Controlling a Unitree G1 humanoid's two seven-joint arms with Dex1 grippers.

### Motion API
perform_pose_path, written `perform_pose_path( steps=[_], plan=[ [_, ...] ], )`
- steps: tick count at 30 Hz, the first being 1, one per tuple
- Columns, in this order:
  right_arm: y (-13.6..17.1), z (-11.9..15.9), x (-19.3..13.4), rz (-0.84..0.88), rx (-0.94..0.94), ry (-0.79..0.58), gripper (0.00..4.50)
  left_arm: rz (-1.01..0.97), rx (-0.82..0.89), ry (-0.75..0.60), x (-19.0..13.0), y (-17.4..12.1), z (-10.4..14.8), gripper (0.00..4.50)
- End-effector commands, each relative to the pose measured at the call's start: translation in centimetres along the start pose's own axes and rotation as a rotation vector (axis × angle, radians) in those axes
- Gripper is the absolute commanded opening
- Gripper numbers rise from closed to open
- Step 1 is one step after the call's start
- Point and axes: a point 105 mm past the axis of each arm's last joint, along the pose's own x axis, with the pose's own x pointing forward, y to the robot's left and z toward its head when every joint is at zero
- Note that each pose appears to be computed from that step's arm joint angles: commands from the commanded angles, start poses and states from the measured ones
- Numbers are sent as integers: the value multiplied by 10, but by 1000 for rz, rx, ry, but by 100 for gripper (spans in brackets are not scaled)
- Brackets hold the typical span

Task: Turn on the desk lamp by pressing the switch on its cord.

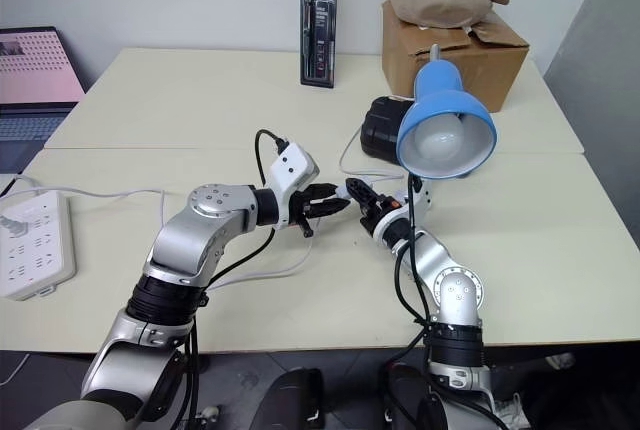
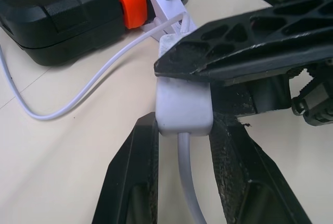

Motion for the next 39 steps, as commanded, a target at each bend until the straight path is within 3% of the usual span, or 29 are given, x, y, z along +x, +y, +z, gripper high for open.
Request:
perform_pose_path(
  steps=[1, 2, 7, 20, 22, 33, 36, 39],
  plan=[
    [9, -8, 2, 37, 58, -2, 194, 3, 52, -41, -3, 0, 14, 106],
    [9, -8, 2, 37, 59, -2, 156, 3, 52, -41, -3, 0, 14, 106],
    [10, -9, 3, 37, 55, 0, 53, 6, 56, -42, -3, 0, 15, 106],
    [6, -3, 3, 23, 29, -33, 52, 11, 60, -52, -2, 1, 18, 106],
    [6, -2, 2, 23, 24, -38, 122, 12, 68, -51, -2, 0, 18, 106],
    [8, 3, -13, 48, -24, -31, 356, 31, 105, -35, -1, 7, 13, 106],
    [7, 3, -25, 41, -119, -6, 439, 44, 125, -18, 0, 11, 8, 106],
    [7, 2, -40, 20, -317, 41, 450, 54, 172, 11, 2, 17, 1, 106]
  ],
)
